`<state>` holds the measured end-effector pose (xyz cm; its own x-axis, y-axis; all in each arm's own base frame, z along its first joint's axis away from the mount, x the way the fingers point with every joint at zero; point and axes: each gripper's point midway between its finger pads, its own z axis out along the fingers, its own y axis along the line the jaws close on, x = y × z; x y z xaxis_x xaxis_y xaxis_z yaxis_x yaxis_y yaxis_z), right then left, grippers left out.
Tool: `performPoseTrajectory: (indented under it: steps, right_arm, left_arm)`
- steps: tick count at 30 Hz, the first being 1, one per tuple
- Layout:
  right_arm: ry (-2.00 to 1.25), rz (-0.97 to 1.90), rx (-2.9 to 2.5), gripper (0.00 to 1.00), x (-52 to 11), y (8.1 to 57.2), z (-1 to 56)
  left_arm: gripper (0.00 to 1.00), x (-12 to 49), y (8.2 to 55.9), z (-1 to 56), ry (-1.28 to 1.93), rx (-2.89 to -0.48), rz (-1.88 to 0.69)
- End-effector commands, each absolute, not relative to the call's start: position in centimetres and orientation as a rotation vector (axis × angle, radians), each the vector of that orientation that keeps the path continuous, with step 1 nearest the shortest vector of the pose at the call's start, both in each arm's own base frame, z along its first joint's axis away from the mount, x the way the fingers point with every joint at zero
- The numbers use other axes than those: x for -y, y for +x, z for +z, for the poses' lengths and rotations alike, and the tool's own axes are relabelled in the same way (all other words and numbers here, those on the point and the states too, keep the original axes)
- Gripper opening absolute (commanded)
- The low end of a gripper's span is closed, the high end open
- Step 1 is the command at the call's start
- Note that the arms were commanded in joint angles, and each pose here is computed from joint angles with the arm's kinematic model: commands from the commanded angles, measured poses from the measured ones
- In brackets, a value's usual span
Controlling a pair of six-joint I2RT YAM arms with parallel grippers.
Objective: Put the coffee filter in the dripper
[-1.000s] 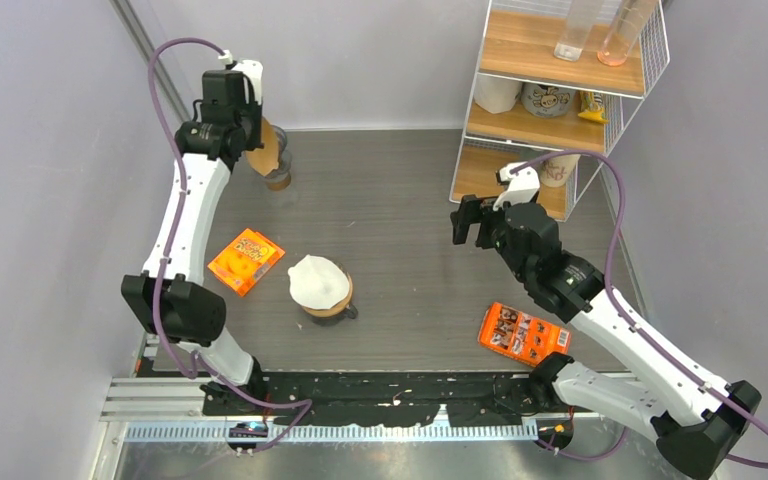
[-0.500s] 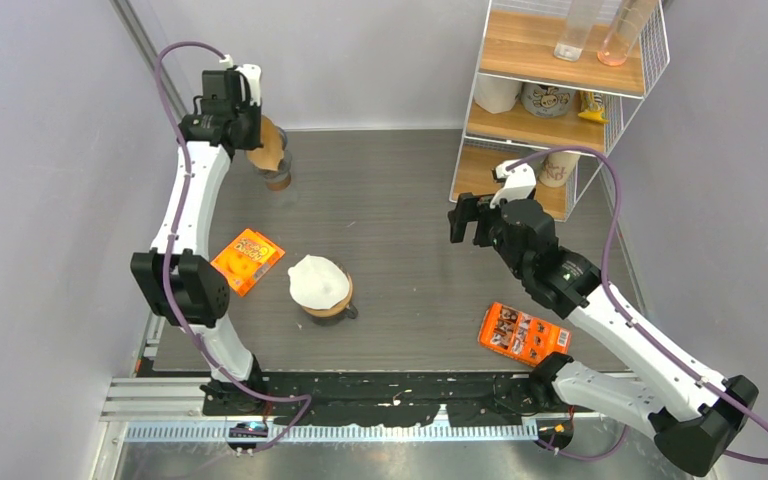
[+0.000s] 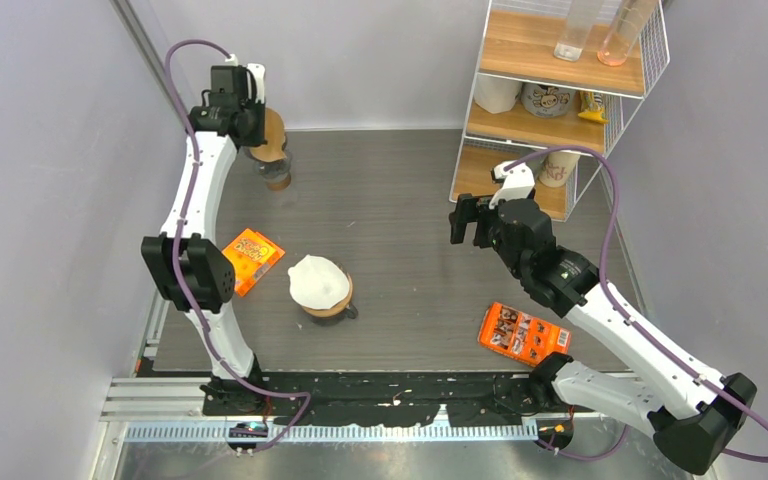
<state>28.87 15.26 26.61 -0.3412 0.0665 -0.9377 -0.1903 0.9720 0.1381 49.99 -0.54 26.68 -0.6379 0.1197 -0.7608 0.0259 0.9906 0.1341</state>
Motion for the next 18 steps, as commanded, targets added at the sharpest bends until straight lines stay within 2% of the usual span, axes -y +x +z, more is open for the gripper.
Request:
performPoseTrajectory:
  steps: [1,5,10,18]
  right_arm:
    - [-0.037,0.268,-1.855,0.97,-14.9,29.4,28.6]
    - [-0.033,0.268,-1.857,0.97,-15.0,29.5,28.6]
    - [-0.025,0.268,-1.857,0.97,-14.9,29.5,28.6]
    - [-0.017,0.257,-1.860,0.97,-14.7,29.5,28.6]
  left_arm:
    - [0.00,-0.2,50.1,28.2,0.041,-2.237,0.152]
    - [0.00,-0.7,49.9,28.0,-0.043,-2.254,0.170]
    - [0.15,-1.3,49.9,27.9,-0.129,-2.264,0.203]
    - [0.20,-1.5,50.1,27.5,-0.179,-2.282,0.211]
